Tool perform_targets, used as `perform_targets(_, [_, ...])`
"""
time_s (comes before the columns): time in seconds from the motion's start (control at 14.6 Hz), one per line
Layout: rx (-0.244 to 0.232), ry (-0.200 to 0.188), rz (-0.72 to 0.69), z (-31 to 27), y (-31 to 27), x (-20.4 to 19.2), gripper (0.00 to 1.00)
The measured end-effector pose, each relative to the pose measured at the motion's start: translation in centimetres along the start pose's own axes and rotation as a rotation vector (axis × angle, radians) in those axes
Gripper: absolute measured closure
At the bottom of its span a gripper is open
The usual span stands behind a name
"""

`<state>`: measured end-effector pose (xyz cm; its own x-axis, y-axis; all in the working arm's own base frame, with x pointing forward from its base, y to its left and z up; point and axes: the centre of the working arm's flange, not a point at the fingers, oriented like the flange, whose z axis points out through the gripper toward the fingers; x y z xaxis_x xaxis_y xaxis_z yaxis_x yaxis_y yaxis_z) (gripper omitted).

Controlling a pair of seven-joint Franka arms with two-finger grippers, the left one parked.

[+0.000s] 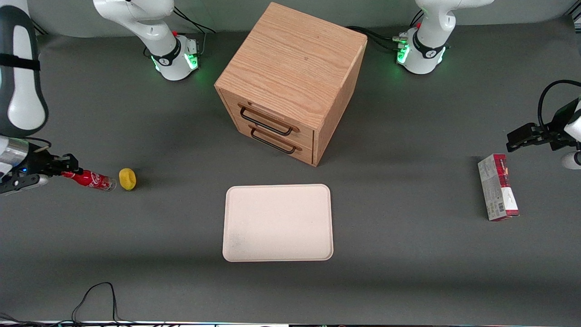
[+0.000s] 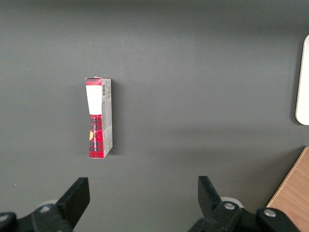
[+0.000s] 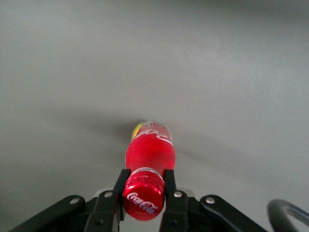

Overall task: Place coke bottle on tray
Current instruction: 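Lift the bottle and carry it over the cream tray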

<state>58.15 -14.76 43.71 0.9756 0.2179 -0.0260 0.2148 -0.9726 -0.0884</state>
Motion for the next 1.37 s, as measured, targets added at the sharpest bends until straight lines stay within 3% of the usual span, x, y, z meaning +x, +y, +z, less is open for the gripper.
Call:
perform_targets(0.34, [-0.043, -0.010, 0.013, -12.3, -11.8, 4.4, 0.68])
perform_targets(0.62, [-0.032, -0.018, 0.020, -16.5, -20.4, 6.4, 0.68])
perform_targets(0.89, [-0.026, -0.019, 0.013, -13.1, -29.4, 10.9, 0.68])
perform_targets(1.03, [-0.024, -0.001, -0.013, -9.5, -34.1, 13.4, 0.68])
perform_targets(1.37, [-0.063, 0.047, -0.078, 1.8, -38.7, 18.7, 0.68])
